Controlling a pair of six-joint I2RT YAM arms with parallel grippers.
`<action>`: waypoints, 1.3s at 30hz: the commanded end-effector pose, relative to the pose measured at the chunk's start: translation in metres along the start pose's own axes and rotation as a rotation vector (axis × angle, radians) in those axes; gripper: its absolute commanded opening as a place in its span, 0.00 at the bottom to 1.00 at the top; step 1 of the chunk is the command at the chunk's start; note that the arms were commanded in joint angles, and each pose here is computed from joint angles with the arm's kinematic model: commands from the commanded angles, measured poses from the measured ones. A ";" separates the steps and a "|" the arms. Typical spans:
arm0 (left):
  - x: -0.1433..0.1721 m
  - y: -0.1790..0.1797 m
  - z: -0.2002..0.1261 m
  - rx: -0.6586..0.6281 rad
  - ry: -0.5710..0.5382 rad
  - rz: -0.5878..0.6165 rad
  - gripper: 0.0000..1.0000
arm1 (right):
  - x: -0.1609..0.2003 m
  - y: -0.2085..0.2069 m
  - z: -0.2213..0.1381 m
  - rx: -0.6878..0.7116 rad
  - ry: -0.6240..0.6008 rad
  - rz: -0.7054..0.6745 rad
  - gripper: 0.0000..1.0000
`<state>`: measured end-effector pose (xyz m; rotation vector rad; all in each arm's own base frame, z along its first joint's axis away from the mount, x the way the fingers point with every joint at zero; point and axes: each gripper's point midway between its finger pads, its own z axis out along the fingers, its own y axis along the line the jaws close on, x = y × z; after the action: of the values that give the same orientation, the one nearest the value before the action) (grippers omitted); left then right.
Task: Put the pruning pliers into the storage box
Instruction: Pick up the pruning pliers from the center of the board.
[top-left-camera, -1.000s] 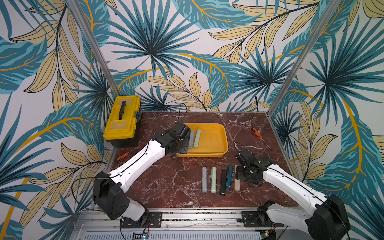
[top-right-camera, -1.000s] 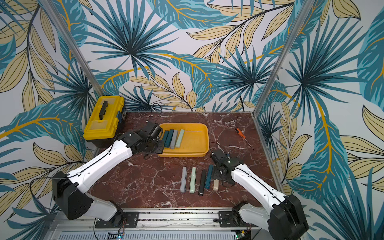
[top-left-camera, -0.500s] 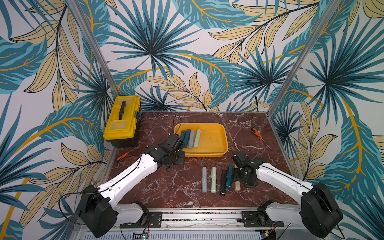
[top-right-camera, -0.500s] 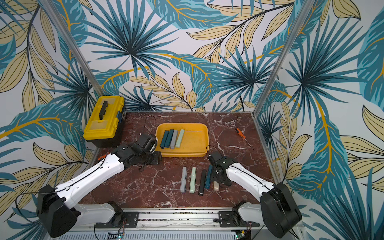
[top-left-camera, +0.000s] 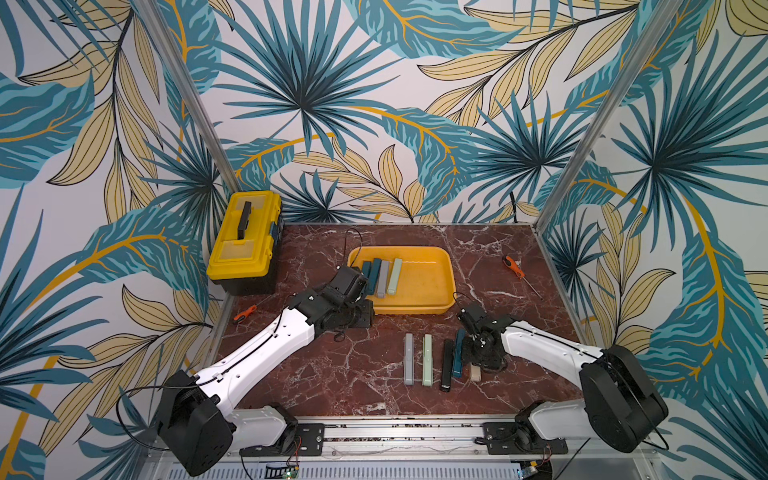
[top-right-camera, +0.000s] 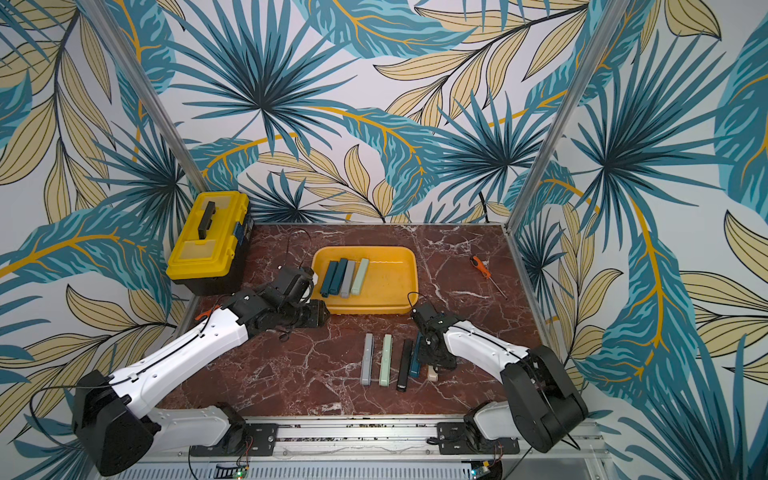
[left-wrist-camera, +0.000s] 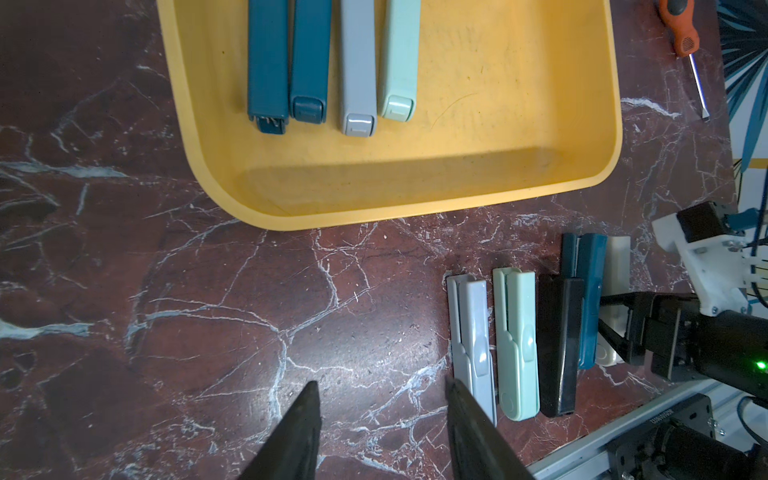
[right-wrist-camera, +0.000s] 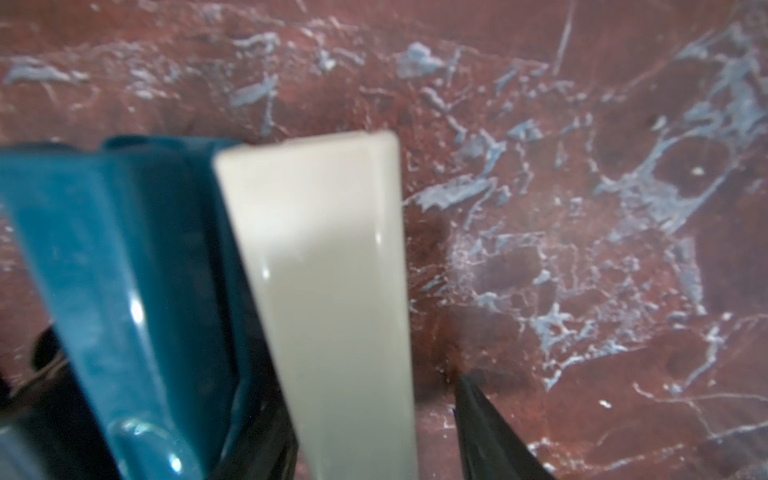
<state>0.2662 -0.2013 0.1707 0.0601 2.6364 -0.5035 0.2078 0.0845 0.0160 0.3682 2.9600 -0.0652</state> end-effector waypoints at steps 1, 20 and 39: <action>0.000 -0.003 0.002 0.019 -0.001 -0.001 0.50 | 0.001 0.002 0.002 0.003 0.012 -0.035 0.56; -0.016 0.009 -0.011 -0.011 -0.044 -0.007 0.51 | 0.000 0.011 -0.003 -0.004 0.063 -0.074 0.25; -0.030 0.021 -0.019 -0.036 -0.074 -0.052 0.51 | -0.128 0.076 -0.174 -0.107 -0.227 -0.235 0.26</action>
<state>0.2843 -0.1791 0.1805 -0.0258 2.6124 -0.4762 0.3193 0.1381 0.2021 0.0878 2.7143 0.0823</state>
